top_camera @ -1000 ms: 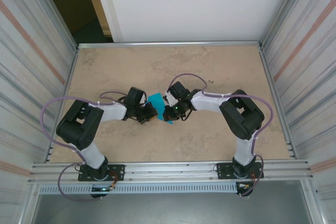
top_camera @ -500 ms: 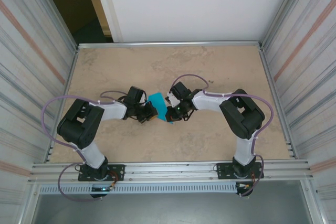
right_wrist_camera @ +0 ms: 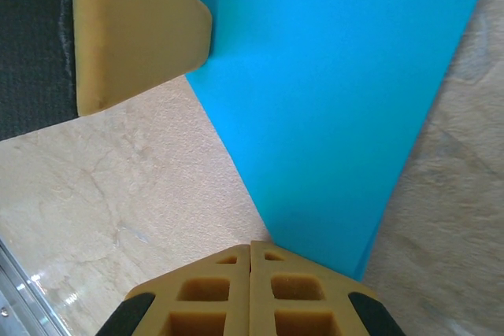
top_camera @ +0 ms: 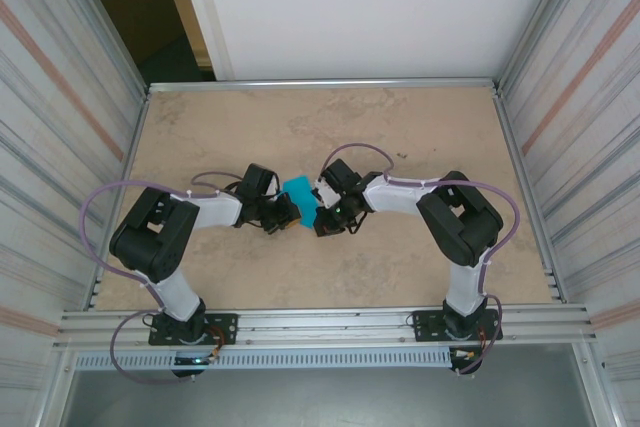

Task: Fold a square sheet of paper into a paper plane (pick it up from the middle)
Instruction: Third fold the triangle at the center of the table.

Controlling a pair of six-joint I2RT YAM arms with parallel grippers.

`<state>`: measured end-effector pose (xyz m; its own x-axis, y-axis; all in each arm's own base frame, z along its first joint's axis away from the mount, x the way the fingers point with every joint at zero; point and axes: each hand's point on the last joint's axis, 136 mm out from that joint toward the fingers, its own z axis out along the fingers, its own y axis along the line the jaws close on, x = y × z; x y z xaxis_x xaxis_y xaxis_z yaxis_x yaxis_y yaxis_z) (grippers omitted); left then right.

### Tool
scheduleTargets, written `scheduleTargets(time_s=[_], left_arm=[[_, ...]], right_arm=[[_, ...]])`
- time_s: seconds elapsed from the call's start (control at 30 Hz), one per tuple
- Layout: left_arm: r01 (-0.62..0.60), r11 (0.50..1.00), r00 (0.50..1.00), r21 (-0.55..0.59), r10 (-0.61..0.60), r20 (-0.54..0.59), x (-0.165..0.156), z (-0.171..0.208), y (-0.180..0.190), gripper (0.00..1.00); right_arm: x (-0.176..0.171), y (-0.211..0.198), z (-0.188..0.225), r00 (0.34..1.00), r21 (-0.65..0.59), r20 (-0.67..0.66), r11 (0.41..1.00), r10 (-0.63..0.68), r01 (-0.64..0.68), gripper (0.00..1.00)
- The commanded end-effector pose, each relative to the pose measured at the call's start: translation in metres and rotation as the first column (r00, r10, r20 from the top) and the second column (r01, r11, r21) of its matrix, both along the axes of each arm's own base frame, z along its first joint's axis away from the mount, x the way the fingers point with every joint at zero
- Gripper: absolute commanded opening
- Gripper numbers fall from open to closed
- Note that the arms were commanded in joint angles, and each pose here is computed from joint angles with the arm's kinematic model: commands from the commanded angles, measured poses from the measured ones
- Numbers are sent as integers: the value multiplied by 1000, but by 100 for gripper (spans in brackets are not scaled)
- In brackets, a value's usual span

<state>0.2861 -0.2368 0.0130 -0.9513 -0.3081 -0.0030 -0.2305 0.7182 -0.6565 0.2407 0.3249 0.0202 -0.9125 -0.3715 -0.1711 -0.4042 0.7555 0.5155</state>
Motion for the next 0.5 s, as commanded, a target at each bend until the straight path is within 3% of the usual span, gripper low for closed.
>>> scheduleTargets(time_s=[0.0,0.47], left_arm=[[-17,973,984,231,58,-171,-37,-57,46,9],[-6,970,982,241,51,-179,-38,-60,49,9]], right_arm=[[1,-11,-7,1000,-34,-4,999,-18,17,7],[-1,-19,-15,999,-26,-43,999,-27,26,7]])
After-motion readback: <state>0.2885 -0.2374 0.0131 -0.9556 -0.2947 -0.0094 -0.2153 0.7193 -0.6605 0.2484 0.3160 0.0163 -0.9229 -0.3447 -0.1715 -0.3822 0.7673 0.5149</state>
